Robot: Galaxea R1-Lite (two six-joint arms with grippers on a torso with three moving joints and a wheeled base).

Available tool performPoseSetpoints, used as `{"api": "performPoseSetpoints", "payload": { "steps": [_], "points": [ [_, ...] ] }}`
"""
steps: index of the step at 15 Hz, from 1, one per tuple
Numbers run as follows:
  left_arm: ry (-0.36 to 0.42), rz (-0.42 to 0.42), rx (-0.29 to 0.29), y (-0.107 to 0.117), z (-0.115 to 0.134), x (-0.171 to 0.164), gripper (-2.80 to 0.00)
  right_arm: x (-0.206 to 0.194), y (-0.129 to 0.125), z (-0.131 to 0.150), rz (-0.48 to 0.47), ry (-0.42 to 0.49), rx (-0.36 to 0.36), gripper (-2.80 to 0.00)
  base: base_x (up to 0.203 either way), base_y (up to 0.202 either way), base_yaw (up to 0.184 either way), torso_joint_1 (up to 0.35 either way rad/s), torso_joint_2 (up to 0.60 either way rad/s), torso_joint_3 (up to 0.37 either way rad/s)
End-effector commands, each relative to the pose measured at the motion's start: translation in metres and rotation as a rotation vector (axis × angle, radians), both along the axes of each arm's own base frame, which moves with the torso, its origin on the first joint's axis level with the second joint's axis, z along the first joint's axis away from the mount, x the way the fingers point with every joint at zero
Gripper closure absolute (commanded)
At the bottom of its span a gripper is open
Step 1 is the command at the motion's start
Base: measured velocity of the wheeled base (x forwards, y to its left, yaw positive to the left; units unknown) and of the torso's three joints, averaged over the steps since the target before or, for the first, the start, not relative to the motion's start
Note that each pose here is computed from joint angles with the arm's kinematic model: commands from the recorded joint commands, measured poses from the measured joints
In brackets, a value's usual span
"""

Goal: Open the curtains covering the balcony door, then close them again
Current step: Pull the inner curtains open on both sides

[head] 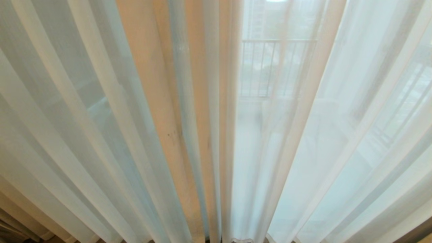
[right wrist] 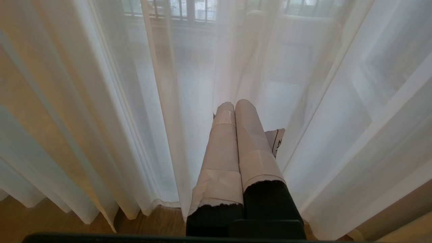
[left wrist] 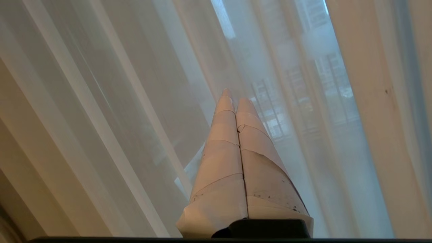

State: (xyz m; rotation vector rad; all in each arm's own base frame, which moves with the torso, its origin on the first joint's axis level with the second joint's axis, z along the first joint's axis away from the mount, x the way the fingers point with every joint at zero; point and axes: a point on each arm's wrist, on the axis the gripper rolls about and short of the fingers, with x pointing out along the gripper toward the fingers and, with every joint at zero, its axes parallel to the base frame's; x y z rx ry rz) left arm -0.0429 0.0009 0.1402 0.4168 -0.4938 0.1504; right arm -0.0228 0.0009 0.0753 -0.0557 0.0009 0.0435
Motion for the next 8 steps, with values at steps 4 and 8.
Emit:
{"api": "performPoseSetpoints", "payload": {
  "steps": [4, 8],
  "points": [
    [0.024, -0.003, -0.004, 0.0000, 0.0119, -0.0070, 0.00, 0.0000, 0.0000, 0.0000, 0.001, -0.001, -0.001, 0.00, 0.000, 0.000, 0.000, 0.000, 0.00, 0.000],
    [0.087, -0.001, -0.006, 0.0000, 0.0061, -0.0041, 0.00, 0.0000, 0.0000, 0.0000, 0.001, -0.001, -0.001, 0.00, 0.000, 0.000, 0.000, 0.000, 0.00, 0.000]
  ]
}}
